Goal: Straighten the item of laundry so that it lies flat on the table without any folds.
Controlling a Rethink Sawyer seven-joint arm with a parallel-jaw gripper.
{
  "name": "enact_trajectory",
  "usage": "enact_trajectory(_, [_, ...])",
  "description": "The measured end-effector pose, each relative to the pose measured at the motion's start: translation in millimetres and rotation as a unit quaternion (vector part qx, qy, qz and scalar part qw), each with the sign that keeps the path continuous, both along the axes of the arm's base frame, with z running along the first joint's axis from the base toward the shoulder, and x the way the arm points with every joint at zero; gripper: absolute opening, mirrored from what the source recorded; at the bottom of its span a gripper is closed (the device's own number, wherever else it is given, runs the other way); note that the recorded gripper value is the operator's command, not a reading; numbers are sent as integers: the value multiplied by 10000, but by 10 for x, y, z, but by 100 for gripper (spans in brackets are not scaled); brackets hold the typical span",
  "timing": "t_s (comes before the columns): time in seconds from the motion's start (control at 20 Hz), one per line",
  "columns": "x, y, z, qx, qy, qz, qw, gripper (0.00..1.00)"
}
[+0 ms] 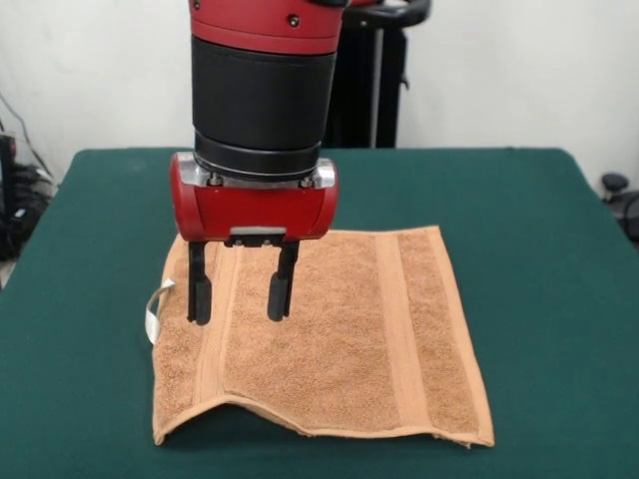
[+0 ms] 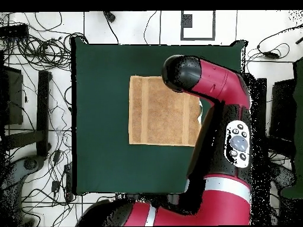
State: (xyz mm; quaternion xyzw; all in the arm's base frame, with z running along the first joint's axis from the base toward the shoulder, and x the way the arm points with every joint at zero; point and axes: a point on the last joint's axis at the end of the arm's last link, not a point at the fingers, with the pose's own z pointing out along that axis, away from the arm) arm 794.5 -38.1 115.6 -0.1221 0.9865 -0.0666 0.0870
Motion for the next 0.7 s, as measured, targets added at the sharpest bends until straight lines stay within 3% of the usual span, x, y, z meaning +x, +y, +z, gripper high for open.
enact_trajectory(0.7, [44,51,89,-25,9,71,10000,100])
